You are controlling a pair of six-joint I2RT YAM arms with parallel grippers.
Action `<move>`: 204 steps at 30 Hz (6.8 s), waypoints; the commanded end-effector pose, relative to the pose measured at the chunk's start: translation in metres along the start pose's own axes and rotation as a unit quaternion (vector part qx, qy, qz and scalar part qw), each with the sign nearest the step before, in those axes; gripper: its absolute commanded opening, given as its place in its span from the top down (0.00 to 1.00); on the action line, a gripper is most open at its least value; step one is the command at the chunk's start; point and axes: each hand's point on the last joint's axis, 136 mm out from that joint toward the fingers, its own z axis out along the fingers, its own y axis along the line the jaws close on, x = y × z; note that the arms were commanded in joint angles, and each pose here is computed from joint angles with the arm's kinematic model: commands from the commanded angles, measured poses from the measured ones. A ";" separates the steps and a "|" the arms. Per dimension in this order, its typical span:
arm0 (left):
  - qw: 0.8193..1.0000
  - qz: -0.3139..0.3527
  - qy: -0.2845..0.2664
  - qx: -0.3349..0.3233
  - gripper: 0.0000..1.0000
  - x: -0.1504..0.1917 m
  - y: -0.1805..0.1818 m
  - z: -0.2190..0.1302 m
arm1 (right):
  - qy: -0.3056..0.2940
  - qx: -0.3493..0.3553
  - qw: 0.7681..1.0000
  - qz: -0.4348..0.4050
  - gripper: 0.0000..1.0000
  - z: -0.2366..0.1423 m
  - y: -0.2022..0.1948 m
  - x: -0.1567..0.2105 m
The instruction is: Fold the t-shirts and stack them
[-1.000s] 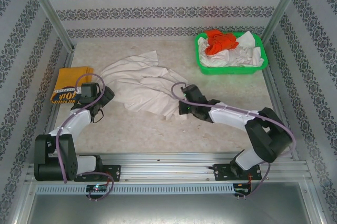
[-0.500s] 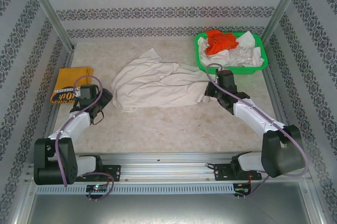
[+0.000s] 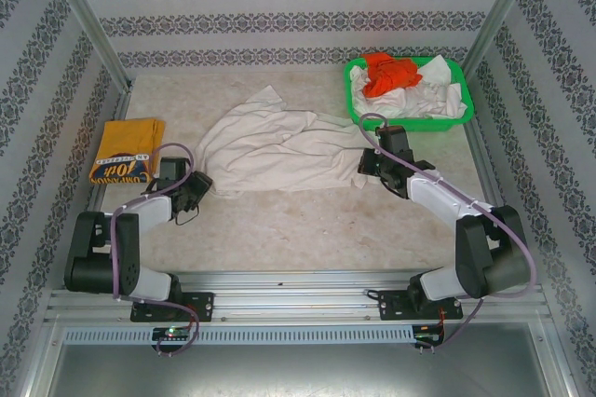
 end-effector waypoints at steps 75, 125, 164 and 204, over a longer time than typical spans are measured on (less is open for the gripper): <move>0.972 0.223 -0.059 0.053 0.10 -0.078 -0.174 -0.043 | -0.128 -0.022 0.991 -0.036 1.00 -0.010 0.003 -0.149; 0.987 0.152 0.036 -0.037 0.81 -0.003 -0.104 0.044 | -0.113 -0.044 0.993 -0.003 1.00 -0.010 -0.013 -0.130; 0.990 0.141 0.000 0.025 1.00 -0.027 -0.111 -0.011 | -0.025 -0.070 0.991 0.109 0.65 0.069 -0.032 -0.048; 0.968 0.250 0.009 0.014 1.00 -0.026 -0.103 -0.067 | 0.196 0.014 0.980 0.005 1.00 -0.033 -0.014 -0.019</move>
